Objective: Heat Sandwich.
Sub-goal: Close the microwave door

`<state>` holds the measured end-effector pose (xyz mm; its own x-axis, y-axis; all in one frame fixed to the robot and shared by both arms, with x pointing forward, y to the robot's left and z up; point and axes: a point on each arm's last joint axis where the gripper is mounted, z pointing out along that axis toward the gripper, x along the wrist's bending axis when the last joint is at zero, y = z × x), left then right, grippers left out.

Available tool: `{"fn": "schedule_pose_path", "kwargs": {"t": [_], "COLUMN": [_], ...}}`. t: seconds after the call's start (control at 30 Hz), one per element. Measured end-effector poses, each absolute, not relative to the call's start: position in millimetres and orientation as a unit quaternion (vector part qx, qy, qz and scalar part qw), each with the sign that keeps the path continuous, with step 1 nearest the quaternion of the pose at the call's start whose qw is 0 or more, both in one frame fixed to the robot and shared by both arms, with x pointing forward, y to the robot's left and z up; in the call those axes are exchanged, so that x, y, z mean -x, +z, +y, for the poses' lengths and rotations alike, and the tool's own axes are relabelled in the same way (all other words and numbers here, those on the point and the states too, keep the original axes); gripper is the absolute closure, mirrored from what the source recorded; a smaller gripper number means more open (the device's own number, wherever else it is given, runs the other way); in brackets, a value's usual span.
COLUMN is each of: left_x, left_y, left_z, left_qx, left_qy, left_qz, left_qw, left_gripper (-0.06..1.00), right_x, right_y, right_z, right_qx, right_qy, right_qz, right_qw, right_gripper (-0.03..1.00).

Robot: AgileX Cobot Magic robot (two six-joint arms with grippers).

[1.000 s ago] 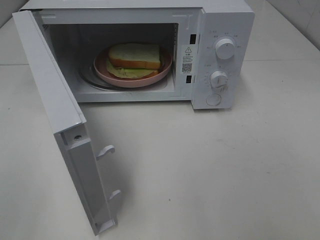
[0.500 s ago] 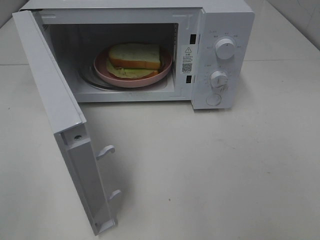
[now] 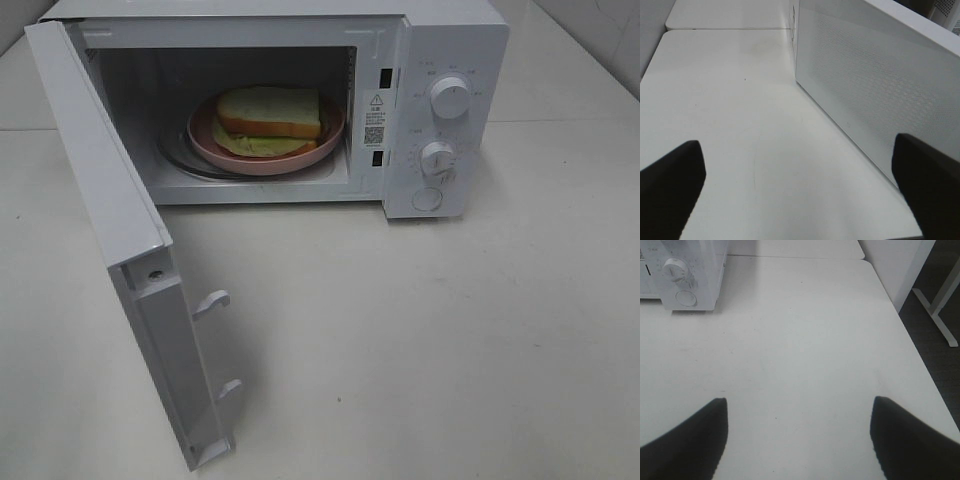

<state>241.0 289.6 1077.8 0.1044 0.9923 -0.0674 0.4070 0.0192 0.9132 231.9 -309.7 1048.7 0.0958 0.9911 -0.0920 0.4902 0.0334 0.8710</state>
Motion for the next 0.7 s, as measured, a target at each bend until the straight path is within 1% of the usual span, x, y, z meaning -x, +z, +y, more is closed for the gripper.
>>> {"fn": "schedule_pose_path", "kwargs": {"t": [0.03, 0.07, 0.13, 0.17, 0.2, 0.27, 0.3, 0.33, 0.43, 0.47, 0.5, 0.53, 0.57, 0.6, 0.63, 0.7], "left_x": [-249, -249, -256, -264, -264, -271, -277, -277, -288, -295, -299, -299, -303, -311, -316, -320], "left_y": [1079, 1079, 1080, 1081, 1081, 1082, 1084, 1084, 1086, 1087, 1088, 1088, 1088, 1088, 1088, 1087], "left_z": [290, 290, 290, 290, 290, 291, 291, 291, 292, 292, 292, 292, 293, 294, 294, 295], "left_qx": [-0.613, -0.613, -0.615, -0.616, -0.616, -0.615, -0.612, -0.612, -0.609, -0.606, -0.605, -0.605, -0.605, -0.606, -0.607, -0.608], "left_qy": [0.337, 0.337, 0.332, 0.328, 0.328, 0.326, 0.329, 0.329, 0.332, 0.335, 0.336, 0.336, 0.336, 0.337, 0.338, 0.340], "left_qz": [0.580, 0.580, 0.584, 0.588, 0.588, 0.591, 0.591, 0.591, 0.593, 0.593, 0.594, 0.594, 0.596, 0.598, 0.598, 0.599], "left_qw": [0.418, 0.418, 0.413, 0.409, 0.409, 0.407, 0.408, 0.408, 0.410, 0.411, 0.411, 0.411, 0.408, 0.403, 0.399, 0.396], "left_gripper": [0.02, 0.02, 0.08, 0.15, 0.15, 0.25, 0.36, 0.36, 0.53, 0.66, 0.73, 0.73, 0.81, 0.90, 0.93, 0.94], "right_x": [-232, -232, -232, -232, -232, -232, -232, -232, -232, -232, -232, -232, -232, -232, -232, -232], "right_y": [1049, 1049, 1049, 1049, 1049, 1049, 1049, 1049, 1049, 1049, 1049, 1049, 1049, 1049, 1049, 1049], "right_z": [-310, -310, -310, -310, -310, -310, -310, -310, -310, -310, -310, -310, -310, -310, -310, -310], "right_qx": [-0.621, -0.621, -0.621, -0.621, -0.621, -0.621, -0.621, -0.621, -0.621, -0.621, -0.621, -0.621, -0.621, -0.621, -0.621, -0.621], "right_qy": [0.311, 0.311, 0.311, 0.311, 0.311, 0.311, 0.311, 0.311, 0.311, 0.311, 0.311, 0.311, 0.311, 0.311, 0.311, 0.311], "right_qz": [0.596, 0.596, 0.596, 0.596, 0.596, 0.596, 0.596, 0.596, 0.596, 0.596, 0.596, 0.596, 0.596, 0.596, 0.596, 0.596], "right_qw": [0.402, 0.402, 0.402, 0.402, 0.402, 0.402, 0.402, 0.402, 0.402, 0.402, 0.402, 0.402, 0.402, 0.402, 0.402, 0.402], "right_gripper": [0.21, 0.21, 0.21, 0.21, 0.21, 0.21, 0.21, 0.21, 0.21, 0.21, 0.21, 0.21, 0.21, 0.21, 0.21, 0.21]}}
